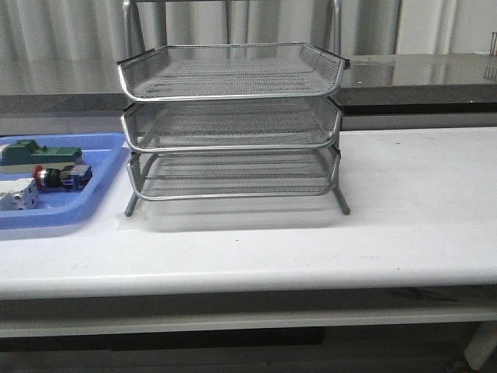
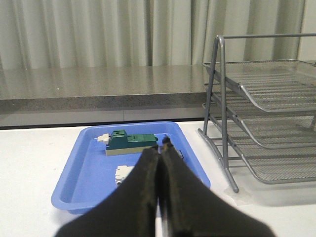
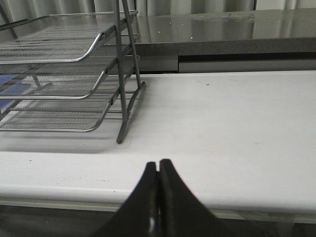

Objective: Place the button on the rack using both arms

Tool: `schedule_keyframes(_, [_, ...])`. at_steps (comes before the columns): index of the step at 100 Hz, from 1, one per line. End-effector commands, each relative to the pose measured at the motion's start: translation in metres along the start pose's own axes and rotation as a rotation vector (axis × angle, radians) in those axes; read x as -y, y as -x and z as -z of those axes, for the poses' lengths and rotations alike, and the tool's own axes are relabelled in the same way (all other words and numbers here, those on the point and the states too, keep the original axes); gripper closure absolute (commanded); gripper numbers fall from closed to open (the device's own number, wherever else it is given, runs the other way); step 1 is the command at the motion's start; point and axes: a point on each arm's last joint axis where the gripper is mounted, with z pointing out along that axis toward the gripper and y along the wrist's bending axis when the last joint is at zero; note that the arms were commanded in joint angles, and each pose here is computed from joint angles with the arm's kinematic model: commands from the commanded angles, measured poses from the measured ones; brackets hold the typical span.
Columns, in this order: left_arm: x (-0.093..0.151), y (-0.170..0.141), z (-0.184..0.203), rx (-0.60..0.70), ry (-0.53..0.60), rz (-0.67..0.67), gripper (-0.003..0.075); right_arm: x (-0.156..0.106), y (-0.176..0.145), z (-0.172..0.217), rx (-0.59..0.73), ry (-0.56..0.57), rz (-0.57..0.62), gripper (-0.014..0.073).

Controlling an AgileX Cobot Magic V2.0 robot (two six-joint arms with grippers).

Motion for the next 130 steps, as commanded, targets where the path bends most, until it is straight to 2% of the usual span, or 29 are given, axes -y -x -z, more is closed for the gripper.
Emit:
schedule_keyframes(1, [0.0,-0.009,0.001,0.064,-0.007,0.013,0.0741,0.0,0.016,0.003,0.127,-0.006,0.013,0.0662])
schedule_keyframes(80, [0.0,-0.009,0.001,0.064,-0.007,0.013,0.0741,0.0,0.017,0.004,0.138,-0.007,0.028,0.0662])
schedule_keyframes(102, [0.0,-0.009,0.001,0.064,-0.007,0.013,0.0741,-0.001,0.026,0.005,0.231,-0.004,0.025,0.0662])
schedule_keyframes(115, [0.0,-0.009,0.001,0.064,-0.007,0.013,0.0741,-0.001,0.033,0.006,0.165,-0.003,0.009,0.0662])
schedule_keyframes(130, [0.0,-0.009,0.001,0.064,-0.007,0.013,0.0741,-0.004,0.053,0.005,0.115,0.015,-0.098,0.0662])
